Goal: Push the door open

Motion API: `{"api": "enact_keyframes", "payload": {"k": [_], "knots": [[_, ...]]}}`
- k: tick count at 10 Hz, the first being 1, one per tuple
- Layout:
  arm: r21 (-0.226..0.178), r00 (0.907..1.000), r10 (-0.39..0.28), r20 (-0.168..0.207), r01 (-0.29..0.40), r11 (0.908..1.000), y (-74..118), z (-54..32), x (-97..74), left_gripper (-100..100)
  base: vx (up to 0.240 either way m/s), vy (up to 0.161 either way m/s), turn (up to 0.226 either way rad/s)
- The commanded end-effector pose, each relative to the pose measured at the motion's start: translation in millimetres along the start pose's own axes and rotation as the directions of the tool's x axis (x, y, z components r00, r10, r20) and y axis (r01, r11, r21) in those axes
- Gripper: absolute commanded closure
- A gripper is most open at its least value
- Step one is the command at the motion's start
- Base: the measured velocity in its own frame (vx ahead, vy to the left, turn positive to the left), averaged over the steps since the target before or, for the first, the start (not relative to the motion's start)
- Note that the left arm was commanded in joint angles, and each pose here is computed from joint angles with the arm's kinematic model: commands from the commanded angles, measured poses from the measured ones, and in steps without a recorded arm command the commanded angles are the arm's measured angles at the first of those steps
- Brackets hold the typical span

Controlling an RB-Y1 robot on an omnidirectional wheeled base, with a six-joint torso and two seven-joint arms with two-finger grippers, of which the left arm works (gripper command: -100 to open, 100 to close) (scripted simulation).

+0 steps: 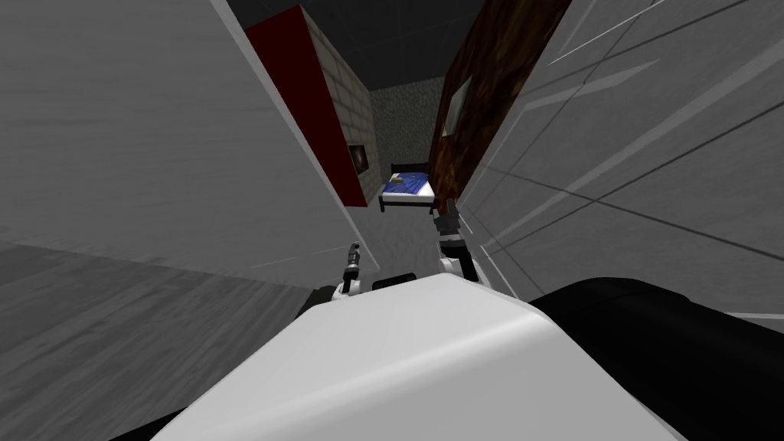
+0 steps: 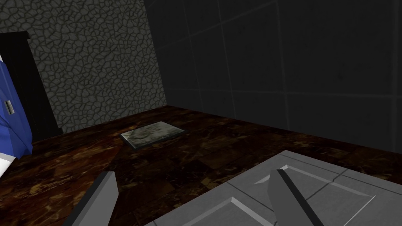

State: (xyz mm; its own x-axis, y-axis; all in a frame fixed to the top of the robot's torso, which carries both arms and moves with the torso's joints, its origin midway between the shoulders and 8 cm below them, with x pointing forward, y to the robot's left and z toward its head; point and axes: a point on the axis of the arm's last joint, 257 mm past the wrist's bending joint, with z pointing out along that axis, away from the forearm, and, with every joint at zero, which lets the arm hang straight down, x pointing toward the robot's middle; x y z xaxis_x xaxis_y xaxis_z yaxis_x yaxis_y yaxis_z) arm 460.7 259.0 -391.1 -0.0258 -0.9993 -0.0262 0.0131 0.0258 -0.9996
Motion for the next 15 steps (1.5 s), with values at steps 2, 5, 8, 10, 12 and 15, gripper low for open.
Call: {"api": "enact_keyframes", "payload": {"k": [2, 5, 8, 10, 12, 15], "knots": [[0.001, 1.0000, -0.005, 0.002, 0.005, 1.0000, -0.1, -0.1, 1.9, -100, 0.124, -0.020, 0.002], [0.001, 1.0000, -0.005, 0.002, 0.005, 1.0000, -0.1, -0.1, 1.9, 100, -0.017, 0.002, -0.010], [0.001, 1.0000, -0.005, 0.002, 0.005, 1.0000, -0.1, -0.1, 1.9, 100, -0.005, 0.000, 0.001], [-0.006, 0.9997, 0.006, 0.025, -0.006, 1.0000, 1.9, -1.8, -12.5, 100, 0.138, -0.034, 0.027], [-0.007, 0.9989, 0.013, 0.045, -0.013, 0.9999, 1.6, -2.4, -24.4, 100, 0.182, -0.026, 0.032], [-0.008, 0.9973, 0.019, 0.070, -0.019, 0.9998, 1.1, -3.4, -38.3, 100, 0.171, -0.038, 0.034]]}}
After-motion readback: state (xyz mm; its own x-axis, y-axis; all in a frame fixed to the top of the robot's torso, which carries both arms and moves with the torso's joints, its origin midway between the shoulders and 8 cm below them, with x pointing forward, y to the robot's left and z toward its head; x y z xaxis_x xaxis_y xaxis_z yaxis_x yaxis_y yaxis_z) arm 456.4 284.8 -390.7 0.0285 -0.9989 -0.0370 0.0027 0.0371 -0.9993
